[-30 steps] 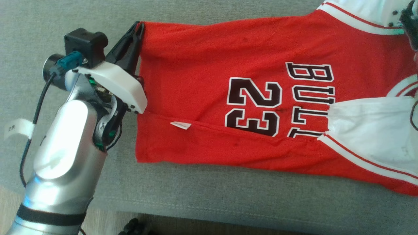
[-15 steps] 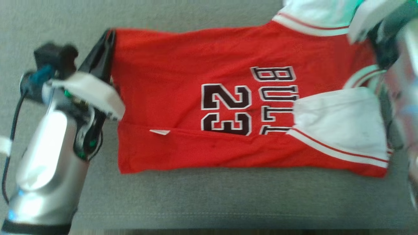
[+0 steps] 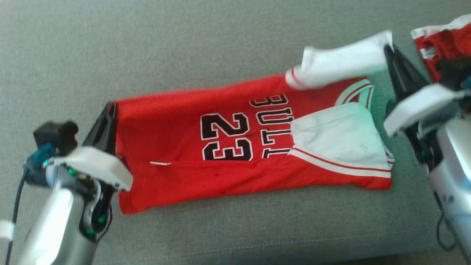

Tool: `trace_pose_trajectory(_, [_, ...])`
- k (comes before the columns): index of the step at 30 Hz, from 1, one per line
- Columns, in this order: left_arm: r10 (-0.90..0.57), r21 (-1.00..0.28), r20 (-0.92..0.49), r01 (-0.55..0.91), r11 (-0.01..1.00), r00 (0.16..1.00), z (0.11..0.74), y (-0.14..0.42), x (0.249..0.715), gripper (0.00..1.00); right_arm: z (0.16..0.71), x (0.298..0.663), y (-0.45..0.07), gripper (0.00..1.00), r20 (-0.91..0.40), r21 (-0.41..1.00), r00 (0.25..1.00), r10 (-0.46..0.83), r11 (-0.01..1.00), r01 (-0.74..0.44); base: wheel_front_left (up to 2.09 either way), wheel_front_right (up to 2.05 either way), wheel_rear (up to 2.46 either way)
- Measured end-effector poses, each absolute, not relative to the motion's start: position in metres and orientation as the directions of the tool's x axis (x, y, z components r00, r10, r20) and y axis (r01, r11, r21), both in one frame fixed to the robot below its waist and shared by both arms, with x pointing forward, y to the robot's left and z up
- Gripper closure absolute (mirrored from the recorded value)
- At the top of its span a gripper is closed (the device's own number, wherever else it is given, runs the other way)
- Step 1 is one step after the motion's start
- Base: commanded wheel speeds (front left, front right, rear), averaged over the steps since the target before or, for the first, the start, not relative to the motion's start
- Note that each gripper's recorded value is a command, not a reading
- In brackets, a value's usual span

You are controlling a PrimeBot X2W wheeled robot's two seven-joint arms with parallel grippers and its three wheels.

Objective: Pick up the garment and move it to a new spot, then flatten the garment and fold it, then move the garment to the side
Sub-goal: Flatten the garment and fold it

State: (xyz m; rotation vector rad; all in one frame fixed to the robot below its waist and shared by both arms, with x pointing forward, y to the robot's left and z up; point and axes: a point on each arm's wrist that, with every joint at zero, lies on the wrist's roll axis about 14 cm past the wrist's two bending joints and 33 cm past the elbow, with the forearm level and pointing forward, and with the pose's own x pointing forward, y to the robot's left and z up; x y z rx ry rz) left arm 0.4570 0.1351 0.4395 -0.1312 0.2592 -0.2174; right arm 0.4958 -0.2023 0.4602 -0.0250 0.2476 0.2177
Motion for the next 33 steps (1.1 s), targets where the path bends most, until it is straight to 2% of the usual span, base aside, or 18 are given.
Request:
trace_pose_trajectory(9, [-0.194, -0.193, -0.281, 0.142, 0.971, 0.940, 0.425, 0.141, 0.428, 1.00, 0.435, 0.434, -0.203, 1.00, -0.328, 0.098, 0.925, 0.190, 0.981, -0.167, 0.00, 0.00, 0.00])
trace_pose_trajectory(18, [-0.180, -0.227, -0.305, 0.112, 0.967, 0.935, 0.413, 0.141, 0.417, 1.00, 0.427, 0.416, -0.191, 1.00, -0.357, 0.138, 0.914, 0.191, 0.979, -0.151, 0.00, 0.00, 0.00])
trace_pose_trajectory(19, [-0.177, -0.235, -0.298, 0.108, 0.966, 0.938, 0.414, 0.140, 0.415, 0.78, 0.425, 0.413, -0.192, 0.81, -0.362, 0.141, 0.913, 0.186, 0.980, -0.143, 0.00, 0.00, 0.00])
trace_pose_trajectory(21, [-0.176, -0.241, -0.292, 0.105, 0.965, 0.940, 0.414, 0.140, 0.414, 0.00, 0.423, 0.410, -0.194, 0.01, -0.368, 0.140, 0.912, 0.179, 0.981, -0.136, 0.00, 0.00, 0.00])
trace_pose_trajectory(33, [-0.102, -0.311, -0.252, 0.020, 0.950, 0.962, 0.421, 0.151, 0.373, 0.00, 0.417, 0.365, -0.209, 0.00, -0.392, 0.175, 0.914, 0.108, 0.984, -0.042, 0.00, 0.00, 0.00])
